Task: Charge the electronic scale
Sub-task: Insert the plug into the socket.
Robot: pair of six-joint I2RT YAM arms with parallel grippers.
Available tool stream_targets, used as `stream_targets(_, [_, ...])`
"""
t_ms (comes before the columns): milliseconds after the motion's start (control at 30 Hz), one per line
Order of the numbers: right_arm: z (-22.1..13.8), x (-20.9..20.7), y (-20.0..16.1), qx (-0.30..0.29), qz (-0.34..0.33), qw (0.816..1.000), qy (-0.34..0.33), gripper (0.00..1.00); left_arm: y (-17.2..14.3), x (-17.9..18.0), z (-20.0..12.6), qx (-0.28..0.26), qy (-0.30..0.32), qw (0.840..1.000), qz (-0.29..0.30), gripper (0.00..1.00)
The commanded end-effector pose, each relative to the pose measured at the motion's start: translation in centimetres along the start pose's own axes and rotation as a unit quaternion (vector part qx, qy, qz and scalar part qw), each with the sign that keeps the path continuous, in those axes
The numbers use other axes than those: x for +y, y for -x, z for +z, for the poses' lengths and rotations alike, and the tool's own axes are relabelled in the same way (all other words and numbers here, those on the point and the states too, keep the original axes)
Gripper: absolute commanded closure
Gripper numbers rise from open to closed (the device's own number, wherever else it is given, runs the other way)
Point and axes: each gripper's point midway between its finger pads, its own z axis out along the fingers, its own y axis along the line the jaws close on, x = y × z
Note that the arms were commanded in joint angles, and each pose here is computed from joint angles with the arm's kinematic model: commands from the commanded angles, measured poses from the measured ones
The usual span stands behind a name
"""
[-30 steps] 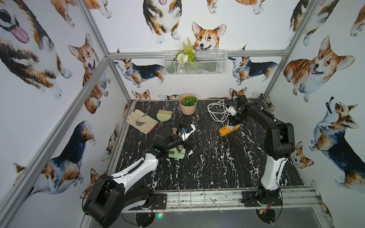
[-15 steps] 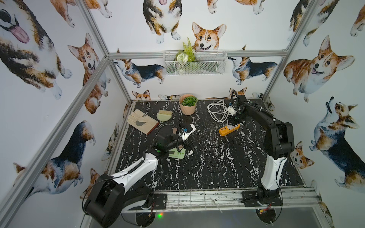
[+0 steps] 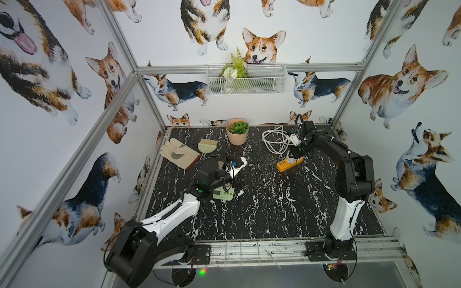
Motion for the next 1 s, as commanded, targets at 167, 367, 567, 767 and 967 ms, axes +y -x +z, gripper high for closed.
stream_targets(167, [0.3, -0.9, -0.5, 0.007, -0.025, 0.999, -0.019, 0.87, 0.6, -0.2, 0.0, -0.008, -0.008, 1.0, 0.004, 0.0])
stream_targets(367, [0.0, -1.3, -0.3, 0.005, -0.032, 0.999, -0.034, 0.87, 0.7, -0.2, 0.1, -0.009, -0.009, 1.0, 0.005, 0.0])
stream_targets(567, [-0.2, -1.3, 0.3, -0.002, -0.036, 0.999, -0.035, 0.87, 0.6, -0.2, 0.1, -0.007, -0.012, 1.0, 0.004, 0.0])
stream_targets(767, [-0.6, -1.6, 0.8, -0.007, -0.044, 0.998, -0.045, 0.87, 0.8, -0.3, 0.1, -0.01, -0.014, 1.0, 0.002, 0.0])
stream_targets(967, [-1.8, -1.2, 1.4, -0.025, -0.052, 0.997, -0.042, 0.87, 0.8, -0.3, 0.2, -0.009, -0.017, 1.0, 0.001, 0.0])
